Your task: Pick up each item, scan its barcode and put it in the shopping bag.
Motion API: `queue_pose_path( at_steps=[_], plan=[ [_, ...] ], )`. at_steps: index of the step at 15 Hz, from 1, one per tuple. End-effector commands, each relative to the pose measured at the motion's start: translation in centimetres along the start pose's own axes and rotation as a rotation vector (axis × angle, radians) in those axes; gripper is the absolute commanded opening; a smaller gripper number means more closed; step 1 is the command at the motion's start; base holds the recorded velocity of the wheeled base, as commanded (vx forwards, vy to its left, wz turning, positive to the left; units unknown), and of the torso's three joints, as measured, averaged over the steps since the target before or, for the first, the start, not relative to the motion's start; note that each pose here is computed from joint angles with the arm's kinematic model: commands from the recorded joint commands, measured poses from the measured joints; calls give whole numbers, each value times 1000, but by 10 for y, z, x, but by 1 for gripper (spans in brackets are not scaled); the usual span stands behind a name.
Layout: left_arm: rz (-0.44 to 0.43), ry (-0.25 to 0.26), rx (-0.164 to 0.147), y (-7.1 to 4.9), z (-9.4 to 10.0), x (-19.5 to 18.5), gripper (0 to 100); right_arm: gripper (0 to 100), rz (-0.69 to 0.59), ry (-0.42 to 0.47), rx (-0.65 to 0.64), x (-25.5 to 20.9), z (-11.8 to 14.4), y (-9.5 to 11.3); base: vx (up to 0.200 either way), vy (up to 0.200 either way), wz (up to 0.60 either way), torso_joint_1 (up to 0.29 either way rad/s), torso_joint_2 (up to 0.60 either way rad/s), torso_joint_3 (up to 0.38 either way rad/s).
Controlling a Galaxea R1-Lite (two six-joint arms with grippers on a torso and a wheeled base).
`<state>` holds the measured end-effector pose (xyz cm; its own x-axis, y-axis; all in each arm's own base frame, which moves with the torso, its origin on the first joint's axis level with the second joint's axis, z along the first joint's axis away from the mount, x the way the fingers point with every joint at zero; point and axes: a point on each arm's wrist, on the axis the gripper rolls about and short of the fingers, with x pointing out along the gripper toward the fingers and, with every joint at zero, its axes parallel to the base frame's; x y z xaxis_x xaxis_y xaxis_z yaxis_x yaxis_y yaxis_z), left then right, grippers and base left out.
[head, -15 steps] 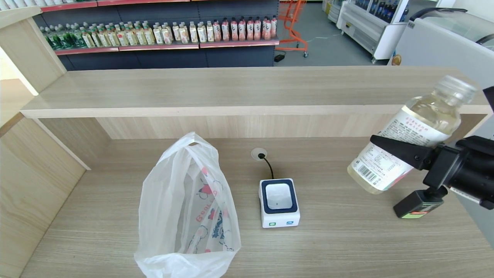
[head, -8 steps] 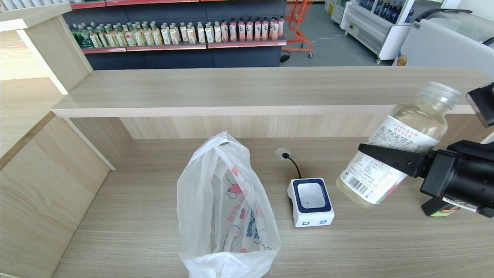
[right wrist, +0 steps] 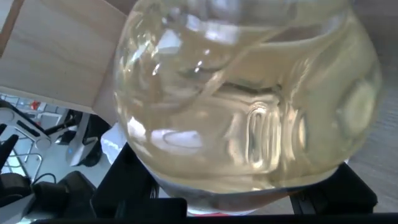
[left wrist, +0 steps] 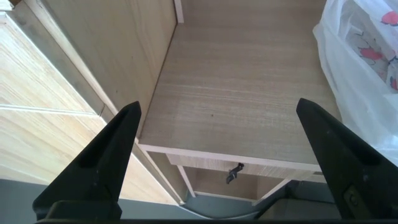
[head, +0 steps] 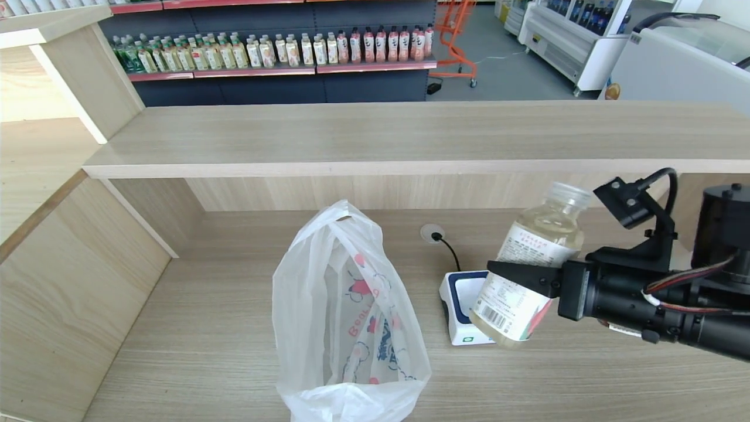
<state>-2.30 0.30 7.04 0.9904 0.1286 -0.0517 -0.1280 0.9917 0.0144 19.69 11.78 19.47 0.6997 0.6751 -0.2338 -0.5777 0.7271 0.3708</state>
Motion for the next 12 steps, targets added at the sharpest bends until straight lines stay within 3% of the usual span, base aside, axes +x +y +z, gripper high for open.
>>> queue_pose_path(
  at_steps=[1, 7, 12],
  plan=[
    [0, 0, 0, 0, 0, 0, 100, 0, 23, 99, 5, 34, -16, 1, 0, 0, 0, 0, 0, 0],
    [0, 0, 0, 0, 0, 0, 100, 0, 106, 122, -99, 103, -47, 3, 0, 0, 0, 0, 0, 0],
    [0, 0, 0, 0, 0, 0, 100, 0, 161, 55, -152, 135, -60, -9, 0, 0, 0, 0, 0, 0]
  ],
)
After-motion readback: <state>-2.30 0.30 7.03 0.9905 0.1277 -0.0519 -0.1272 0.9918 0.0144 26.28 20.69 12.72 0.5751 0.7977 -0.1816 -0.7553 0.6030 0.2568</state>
